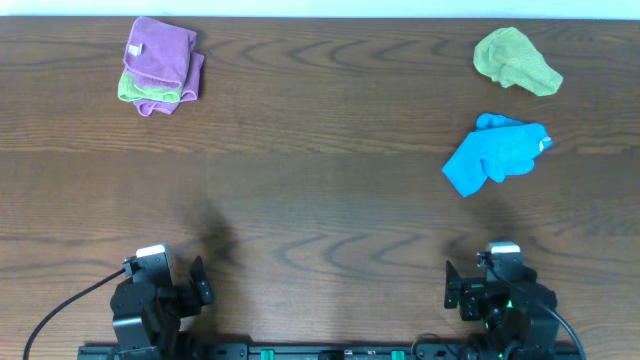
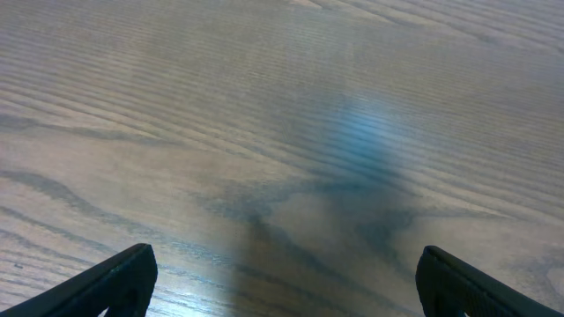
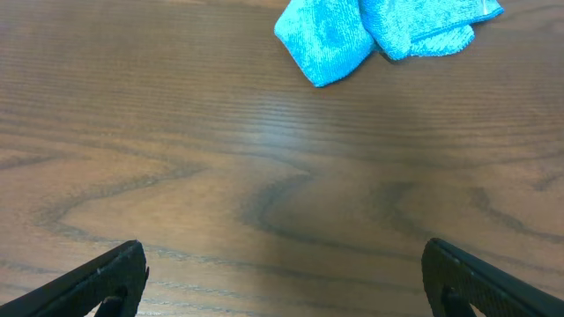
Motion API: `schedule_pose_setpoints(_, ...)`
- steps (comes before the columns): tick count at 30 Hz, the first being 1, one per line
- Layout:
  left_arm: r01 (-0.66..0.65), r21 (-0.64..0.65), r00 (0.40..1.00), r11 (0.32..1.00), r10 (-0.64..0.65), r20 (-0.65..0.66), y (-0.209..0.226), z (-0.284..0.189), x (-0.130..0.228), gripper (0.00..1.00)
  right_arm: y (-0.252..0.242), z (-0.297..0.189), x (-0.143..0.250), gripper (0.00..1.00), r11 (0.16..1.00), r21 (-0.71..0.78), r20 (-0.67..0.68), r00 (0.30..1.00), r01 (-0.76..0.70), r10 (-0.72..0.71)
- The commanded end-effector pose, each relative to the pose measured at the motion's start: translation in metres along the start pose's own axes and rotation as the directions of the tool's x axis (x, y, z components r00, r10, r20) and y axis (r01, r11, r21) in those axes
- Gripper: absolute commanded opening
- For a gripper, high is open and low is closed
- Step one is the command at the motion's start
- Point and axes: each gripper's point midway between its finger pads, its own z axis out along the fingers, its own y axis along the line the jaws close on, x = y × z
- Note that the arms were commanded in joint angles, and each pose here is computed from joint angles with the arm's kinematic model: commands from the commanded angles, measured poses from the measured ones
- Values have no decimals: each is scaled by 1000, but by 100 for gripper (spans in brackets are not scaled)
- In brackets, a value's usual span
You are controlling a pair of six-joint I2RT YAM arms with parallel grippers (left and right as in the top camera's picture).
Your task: Fold the cloth
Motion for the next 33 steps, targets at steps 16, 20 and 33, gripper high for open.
schedule_pose_setpoints(16,-14,-17,1000,1000,14,5,3,0,0,95,1,2,3,99,1000,-8,-2,1000,9,-9)
schedule_pose_setpoints(20,-14,-17,1000,1000,14,5,3,0,0,95,1,2,3,99,1000,-8,-2,1000,10,-10)
schedule_pose_setpoints(33,-14,-17,1000,1000,14,5,3,0,0,95,-1,-4,-7,99,997,2,8,997,-77,77)
